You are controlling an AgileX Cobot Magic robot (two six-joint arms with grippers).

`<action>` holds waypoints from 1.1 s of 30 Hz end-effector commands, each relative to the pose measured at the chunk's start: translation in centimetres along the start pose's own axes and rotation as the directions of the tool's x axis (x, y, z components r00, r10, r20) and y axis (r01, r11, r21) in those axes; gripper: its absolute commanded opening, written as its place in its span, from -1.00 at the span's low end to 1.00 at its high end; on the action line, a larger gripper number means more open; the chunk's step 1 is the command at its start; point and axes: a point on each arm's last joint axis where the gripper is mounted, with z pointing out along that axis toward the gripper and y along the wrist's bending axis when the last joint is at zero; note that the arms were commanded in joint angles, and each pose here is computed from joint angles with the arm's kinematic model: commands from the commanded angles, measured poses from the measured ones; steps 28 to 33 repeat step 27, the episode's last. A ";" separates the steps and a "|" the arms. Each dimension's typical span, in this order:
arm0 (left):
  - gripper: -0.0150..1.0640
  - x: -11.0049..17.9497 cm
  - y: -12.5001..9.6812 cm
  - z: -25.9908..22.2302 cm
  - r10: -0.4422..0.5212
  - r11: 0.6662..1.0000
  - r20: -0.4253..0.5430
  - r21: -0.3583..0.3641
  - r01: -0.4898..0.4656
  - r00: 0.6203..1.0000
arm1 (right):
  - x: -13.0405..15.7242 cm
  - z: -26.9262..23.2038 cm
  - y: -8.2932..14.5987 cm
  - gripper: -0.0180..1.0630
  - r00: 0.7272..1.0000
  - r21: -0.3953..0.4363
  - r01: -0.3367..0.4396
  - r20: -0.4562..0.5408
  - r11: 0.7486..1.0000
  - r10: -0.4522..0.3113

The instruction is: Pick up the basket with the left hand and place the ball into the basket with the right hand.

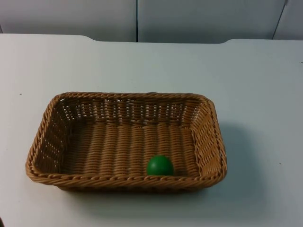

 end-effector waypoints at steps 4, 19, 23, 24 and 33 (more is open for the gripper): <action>-0.98 1.0 -0.1 0.8 0.054 0.999 -0.011 0.005 -0.053 0.999 | 0.2 0.1 0.1 -0.97 1.000 -0.007 -0.018 -0.006 1.000 0.018; -0.98 1.8 -0.1 1.3 0.056 0.998 -0.077 0.016 -0.055 0.995 | -0.1 0.5 0.2 -0.97 0.986 0.289 -0.161 -0.002 0.944 0.168; -0.98 1.8 -0.1 1.3 0.056 0.998 -0.075 0.016 -0.055 0.996 | -0.2 0.7 0.2 -0.97 0.973 0.412 -0.216 0.010 0.885 0.233; -0.98 1.8 -0.1 1.3 0.056 0.998 -0.075 0.016 -0.055 0.996 | -0.3 0.8 0.2 -0.97 0.970 0.432 -0.225 0.013 0.873 0.244; -0.98 1.8 -0.1 1.3 0.056 0.998 -0.075 0.016 -0.055 0.996 | -0.3 0.8 0.2 -0.97 0.966 0.457 -0.236 0.017 0.858 0.257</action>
